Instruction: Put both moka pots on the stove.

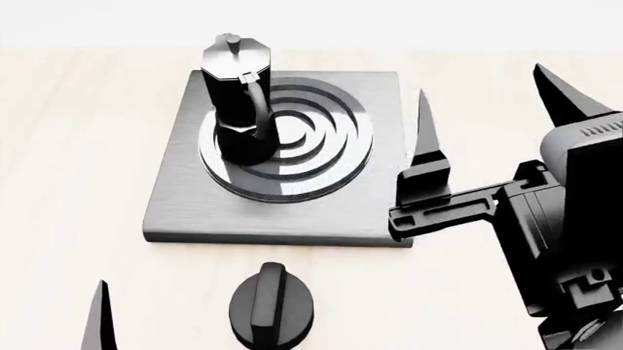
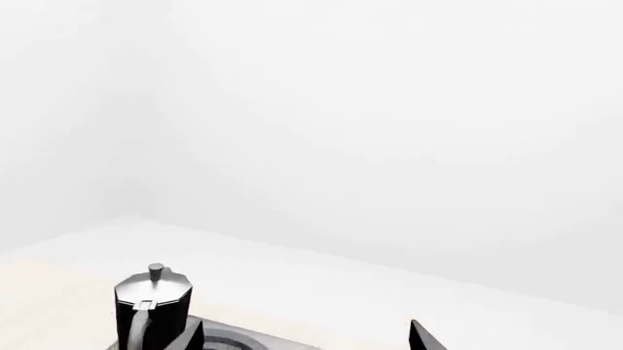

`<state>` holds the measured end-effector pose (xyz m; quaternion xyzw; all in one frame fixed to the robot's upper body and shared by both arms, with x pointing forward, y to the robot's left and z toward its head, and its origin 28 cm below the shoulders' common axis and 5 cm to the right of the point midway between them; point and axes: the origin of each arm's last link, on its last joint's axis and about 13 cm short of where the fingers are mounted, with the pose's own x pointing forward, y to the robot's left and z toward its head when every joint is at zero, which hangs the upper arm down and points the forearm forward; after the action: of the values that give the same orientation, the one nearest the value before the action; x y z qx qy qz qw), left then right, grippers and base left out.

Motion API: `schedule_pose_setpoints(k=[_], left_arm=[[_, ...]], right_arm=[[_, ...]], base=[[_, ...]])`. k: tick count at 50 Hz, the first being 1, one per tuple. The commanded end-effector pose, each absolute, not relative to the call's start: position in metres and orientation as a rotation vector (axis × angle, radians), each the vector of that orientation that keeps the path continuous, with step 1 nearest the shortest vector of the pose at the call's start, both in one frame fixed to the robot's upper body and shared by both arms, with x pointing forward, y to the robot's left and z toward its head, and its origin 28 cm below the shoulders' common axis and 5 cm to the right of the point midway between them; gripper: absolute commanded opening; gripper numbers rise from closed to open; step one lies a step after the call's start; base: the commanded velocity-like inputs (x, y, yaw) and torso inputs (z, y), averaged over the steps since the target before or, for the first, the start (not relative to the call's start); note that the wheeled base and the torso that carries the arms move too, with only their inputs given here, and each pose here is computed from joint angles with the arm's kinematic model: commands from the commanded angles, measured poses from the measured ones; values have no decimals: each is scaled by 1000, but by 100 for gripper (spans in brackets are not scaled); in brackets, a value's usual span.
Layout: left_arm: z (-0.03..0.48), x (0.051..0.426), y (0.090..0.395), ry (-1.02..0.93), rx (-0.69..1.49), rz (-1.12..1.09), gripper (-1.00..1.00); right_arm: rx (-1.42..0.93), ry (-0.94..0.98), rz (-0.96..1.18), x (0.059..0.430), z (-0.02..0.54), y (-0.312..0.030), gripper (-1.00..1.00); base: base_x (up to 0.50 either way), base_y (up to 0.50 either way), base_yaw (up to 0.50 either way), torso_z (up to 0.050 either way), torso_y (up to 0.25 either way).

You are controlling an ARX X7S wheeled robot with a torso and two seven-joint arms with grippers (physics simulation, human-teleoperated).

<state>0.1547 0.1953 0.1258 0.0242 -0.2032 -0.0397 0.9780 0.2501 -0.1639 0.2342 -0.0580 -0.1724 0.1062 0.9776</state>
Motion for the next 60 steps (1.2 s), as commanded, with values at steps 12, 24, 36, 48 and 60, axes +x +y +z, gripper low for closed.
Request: schedule_pose_setpoints(k=[12,24,36,48,60], left_arm=[[125,155,194,-410,49,-86,100],[126,154,194,-410,50,-89,100],[124,156,194,-406,47,-86,100],[123,156,193,-405,48,-90,100],[123,156,194,-404,46,-88,100]], right_arm=[[-192,-253,-62,230,221,-245,100],[-159,-174,-139,229,222,-281,100],[-179,-99,-175,241,236,-303,100],[-197,-13,-204,248,239,-318,100],[-210,92,-202,258,237,-329,100]], base=[[0,0,0,0,0],[0,0,0,0,0],[0,0,0,0,0],[0,0,0,0,0],[0,0,0,0,0]])
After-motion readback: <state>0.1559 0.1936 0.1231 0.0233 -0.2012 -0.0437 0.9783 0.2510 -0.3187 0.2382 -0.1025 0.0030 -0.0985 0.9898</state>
